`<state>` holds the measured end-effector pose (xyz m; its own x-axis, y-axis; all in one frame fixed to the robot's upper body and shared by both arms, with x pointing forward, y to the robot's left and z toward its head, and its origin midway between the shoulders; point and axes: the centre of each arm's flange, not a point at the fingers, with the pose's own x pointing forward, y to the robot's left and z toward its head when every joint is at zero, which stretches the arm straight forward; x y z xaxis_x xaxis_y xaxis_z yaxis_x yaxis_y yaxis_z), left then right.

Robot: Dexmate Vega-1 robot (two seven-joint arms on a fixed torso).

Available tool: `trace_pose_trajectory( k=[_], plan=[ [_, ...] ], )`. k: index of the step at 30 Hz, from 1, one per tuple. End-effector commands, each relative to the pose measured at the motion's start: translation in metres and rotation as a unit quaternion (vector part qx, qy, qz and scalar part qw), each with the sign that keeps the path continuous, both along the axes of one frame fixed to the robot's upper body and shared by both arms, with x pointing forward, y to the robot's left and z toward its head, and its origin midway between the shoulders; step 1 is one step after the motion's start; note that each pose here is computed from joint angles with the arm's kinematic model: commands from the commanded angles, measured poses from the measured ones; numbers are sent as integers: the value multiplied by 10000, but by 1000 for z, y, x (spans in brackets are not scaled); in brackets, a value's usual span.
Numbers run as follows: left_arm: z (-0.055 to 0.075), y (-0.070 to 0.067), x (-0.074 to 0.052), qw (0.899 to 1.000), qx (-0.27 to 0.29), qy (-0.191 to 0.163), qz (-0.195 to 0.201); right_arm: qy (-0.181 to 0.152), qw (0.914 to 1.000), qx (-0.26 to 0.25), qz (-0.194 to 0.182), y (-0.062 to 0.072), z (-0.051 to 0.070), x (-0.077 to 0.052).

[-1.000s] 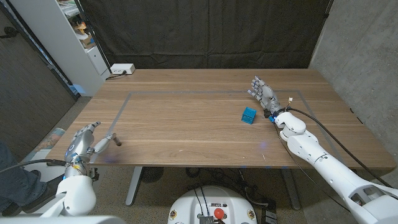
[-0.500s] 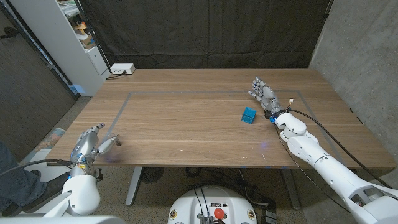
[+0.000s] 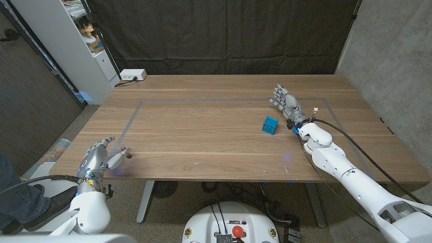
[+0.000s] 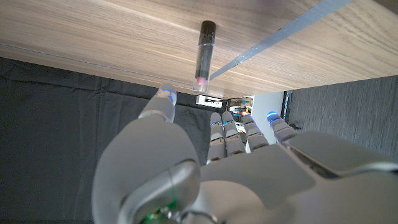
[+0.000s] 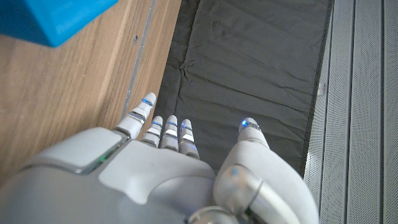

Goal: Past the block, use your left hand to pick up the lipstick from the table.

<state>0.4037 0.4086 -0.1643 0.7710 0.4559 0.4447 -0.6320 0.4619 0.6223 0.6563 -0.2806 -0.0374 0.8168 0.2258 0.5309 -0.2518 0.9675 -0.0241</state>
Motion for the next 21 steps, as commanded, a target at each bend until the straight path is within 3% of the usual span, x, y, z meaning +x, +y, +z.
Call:
trace_pose_trajectory(
  k=[1,21],
  plan=[
    [-2,-2,5,10000,18,39,36,24,10000,-3,9,2,-2,2],
    [3,-5,12,9998,106,107,130,62,10000,41,1,2,-4,5]
  ],
)
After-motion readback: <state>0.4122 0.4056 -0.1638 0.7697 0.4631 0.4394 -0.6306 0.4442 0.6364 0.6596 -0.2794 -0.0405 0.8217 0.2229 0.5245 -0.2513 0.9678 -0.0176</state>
